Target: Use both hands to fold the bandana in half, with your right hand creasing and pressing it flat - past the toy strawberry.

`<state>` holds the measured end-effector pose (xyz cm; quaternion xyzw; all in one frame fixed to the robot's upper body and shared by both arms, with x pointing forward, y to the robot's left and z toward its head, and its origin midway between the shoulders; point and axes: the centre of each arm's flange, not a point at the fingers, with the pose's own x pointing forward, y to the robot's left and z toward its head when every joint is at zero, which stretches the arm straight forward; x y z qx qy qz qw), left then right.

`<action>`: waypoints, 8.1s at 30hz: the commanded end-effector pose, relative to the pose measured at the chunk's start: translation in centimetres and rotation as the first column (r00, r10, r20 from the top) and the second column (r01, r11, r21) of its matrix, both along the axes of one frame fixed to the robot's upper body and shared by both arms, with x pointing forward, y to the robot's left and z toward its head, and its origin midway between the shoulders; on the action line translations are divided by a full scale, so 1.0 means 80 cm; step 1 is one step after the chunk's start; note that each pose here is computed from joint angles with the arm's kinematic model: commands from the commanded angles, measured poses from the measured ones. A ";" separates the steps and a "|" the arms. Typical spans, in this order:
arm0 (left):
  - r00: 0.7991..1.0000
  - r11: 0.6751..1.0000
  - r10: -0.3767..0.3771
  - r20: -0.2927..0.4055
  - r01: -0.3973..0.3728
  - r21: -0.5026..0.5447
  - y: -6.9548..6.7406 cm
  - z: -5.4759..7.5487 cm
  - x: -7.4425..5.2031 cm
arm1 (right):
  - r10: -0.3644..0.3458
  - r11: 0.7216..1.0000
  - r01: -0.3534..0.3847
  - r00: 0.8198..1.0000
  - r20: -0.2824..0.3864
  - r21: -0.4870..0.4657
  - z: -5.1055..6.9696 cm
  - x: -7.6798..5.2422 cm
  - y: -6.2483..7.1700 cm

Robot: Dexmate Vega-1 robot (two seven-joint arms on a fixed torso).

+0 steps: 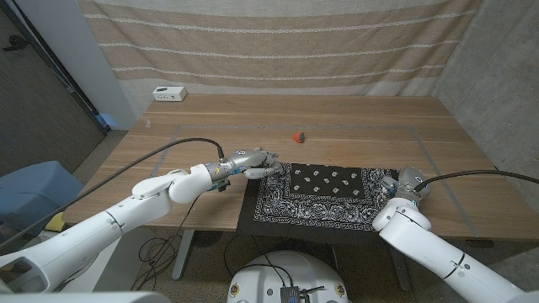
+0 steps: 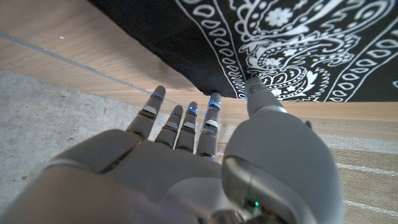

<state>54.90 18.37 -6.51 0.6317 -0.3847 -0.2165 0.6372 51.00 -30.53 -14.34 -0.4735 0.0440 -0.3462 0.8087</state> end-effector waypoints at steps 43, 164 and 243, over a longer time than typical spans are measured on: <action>0.979 0.964 0.195 -0.053 -0.182 0.192 0.000 -0.017 0.038 | 0.190 0.975 -0.110 0.857 0.479 -0.191 0.069 -0.018 0.061; 0.983 0.969 0.186 0.002 -0.184 0.168 -0.005 -0.010 0.010 | 0.718 0.694 -0.593 0.612 0.331 -0.409 0.129 -0.022 0.299; 0.879 0.715 0.146 0.454 0.223 -0.663 0.094 0.057 -0.093 | 0.807 0.501 -0.857 0.414 0.421 -0.117 0.126 0.008 0.195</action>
